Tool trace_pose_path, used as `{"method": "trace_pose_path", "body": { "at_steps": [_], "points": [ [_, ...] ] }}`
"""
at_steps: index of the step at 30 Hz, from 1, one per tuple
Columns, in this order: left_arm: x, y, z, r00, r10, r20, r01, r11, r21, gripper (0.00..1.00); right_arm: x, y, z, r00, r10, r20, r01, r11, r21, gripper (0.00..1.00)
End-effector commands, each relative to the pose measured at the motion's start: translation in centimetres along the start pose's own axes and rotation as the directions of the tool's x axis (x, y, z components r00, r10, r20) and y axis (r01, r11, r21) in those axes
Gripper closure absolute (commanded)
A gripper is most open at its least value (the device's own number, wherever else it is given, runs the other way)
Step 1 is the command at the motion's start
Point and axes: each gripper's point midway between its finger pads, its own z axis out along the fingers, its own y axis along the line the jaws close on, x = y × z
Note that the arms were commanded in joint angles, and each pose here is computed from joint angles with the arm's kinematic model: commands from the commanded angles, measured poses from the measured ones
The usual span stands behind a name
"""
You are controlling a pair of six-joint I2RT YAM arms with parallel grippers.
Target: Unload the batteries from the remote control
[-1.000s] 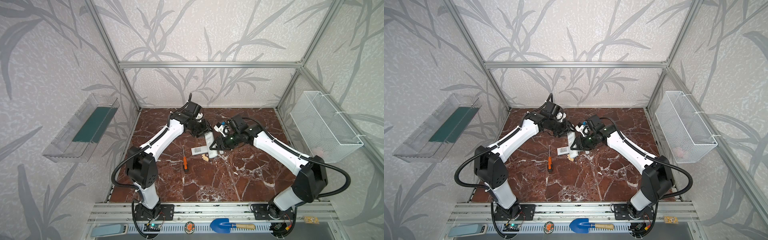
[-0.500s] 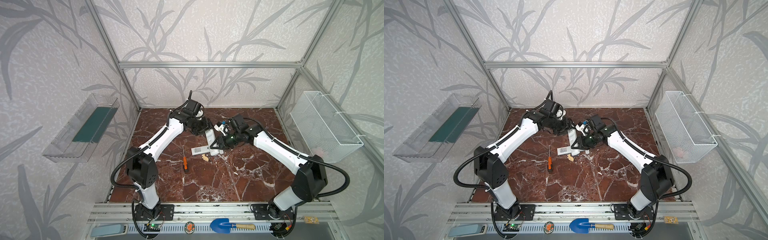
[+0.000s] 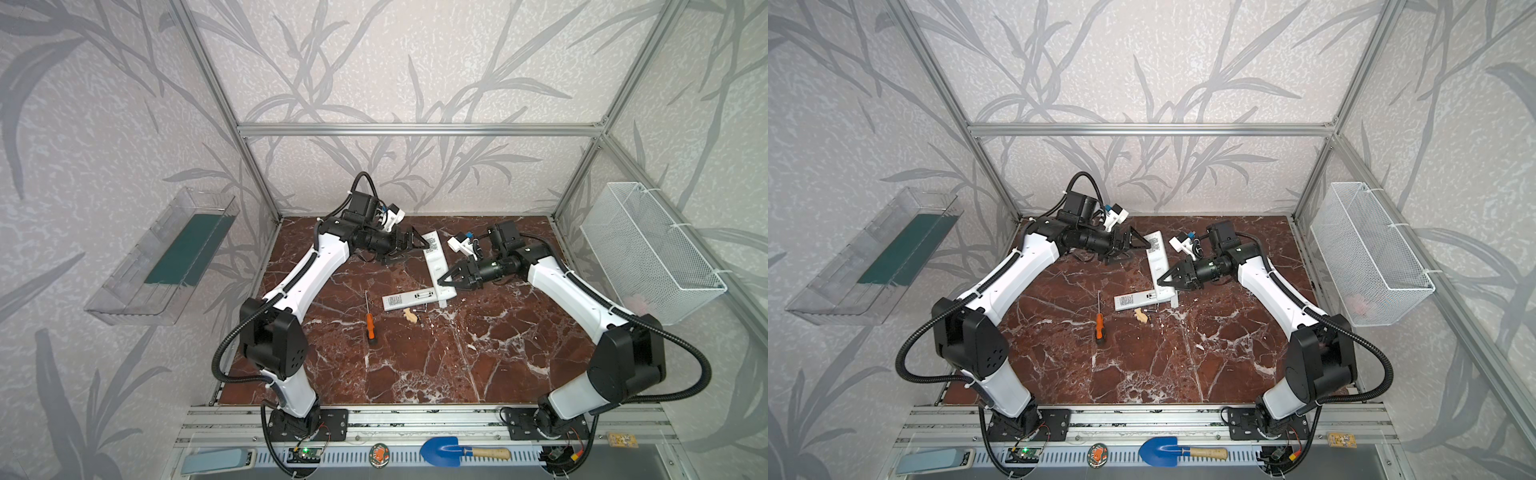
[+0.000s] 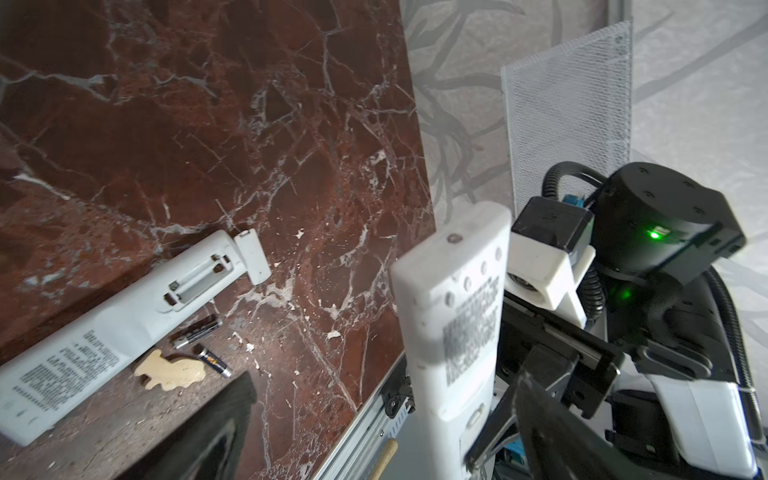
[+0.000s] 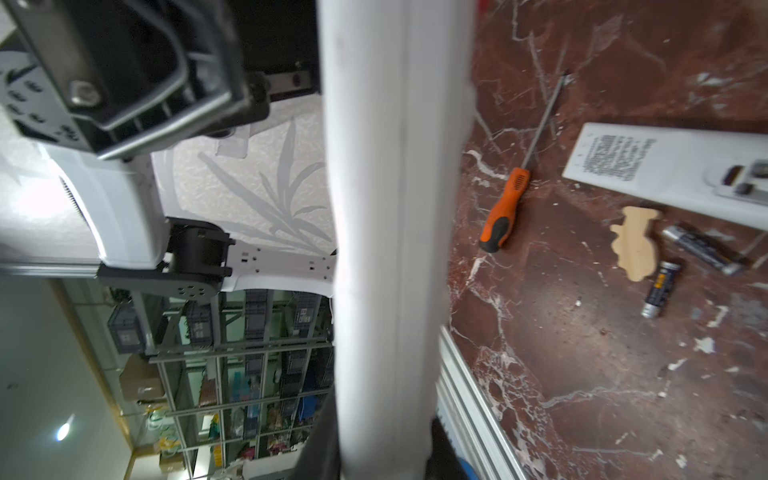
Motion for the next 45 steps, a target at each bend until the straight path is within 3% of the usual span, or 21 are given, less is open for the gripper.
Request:
{"method": "trace_pose_path", "body": {
  "at_steps": [1, 7, 24, 29, 36, 38, 40, 42, 45],
  "points": [
    [1.0, -4.7, -1.5, 0.995, 0.103, -0.003, -0.101, 0.975, 0.197, 0.01, 1.2, 4.3, -0.7, 0.993, -0.114, -0.025, 0.109, 0.982, -0.156, 0.96],
    [0.6, -5.8, -2.8, 0.997, 0.065, 0.029, -0.071, 0.948, 0.31, 0.1, 2.9, 4.6, 1.0, 0.99, -0.102, -0.094, 0.082, 0.977, -0.199, 0.96],
    [2.8, -5.7, -3.3, 0.998, 0.06, -0.018, -0.05, 0.942, 0.333, 0.39, 4.7, 4.6, 2.4, 0.983, -0.079, -0.168, 0.04, 0.974, -0.225, 0.97],
    [3.4, -5.5, -3.2, 0.998, 0.051, -0.037, -0.036, 0.938, 0.344, 0.58, 4.9, 4.3, 2.5, 0.983, -0.071, -0.17, 0.034, 0.976, -0.213, 0.97],
    [3.2, -5.4, -3.1, 0.999, 0.035, -0.041, -0.018, 0.932, 0.362, 0.74, 4.8, 3.7, 2.7, 0.983, -0.063, -0.172, 0.029, 0.981, -0.192, 0.95],
    [3.0, -5.3, -3.0, 0.999, 0.031, -0.037, -0.016, 0.931, 0.366, 0.83, 4.7, 3.5, 2.6, 0.984, -0.063, -0.168, 0.033, 0.984, -0.176, 0.86],
    [2.8, -5.1, -2.8, 0.999, 0.026, -0.03, -0.013, 0.933, 0.359, 0.89, 4.2, 3.1, 2.3, 0.986, -0.071, -0.15, 0.049, 0.988, -0.144, 0.7],
    [2.7, -4.7, -2.6, 1.0, 0.019, -0.021, -0.01, 0.938, 0.346, 0.93, 3.4, 2.7, 1.3, 0.99, -0.09, -0.112, 0.081, 0.993, -0.085, 0.48],
    [2.2, -3.9, -2.2, 1.0, 0.008, 0.017, -0.013, 0.951, 0.308, 0.95, 1.8, 2.0, -0.8, 0.993, -0.119, -0.025, 0.12, 0.992, 0.03, 0.27]
  ]
}}
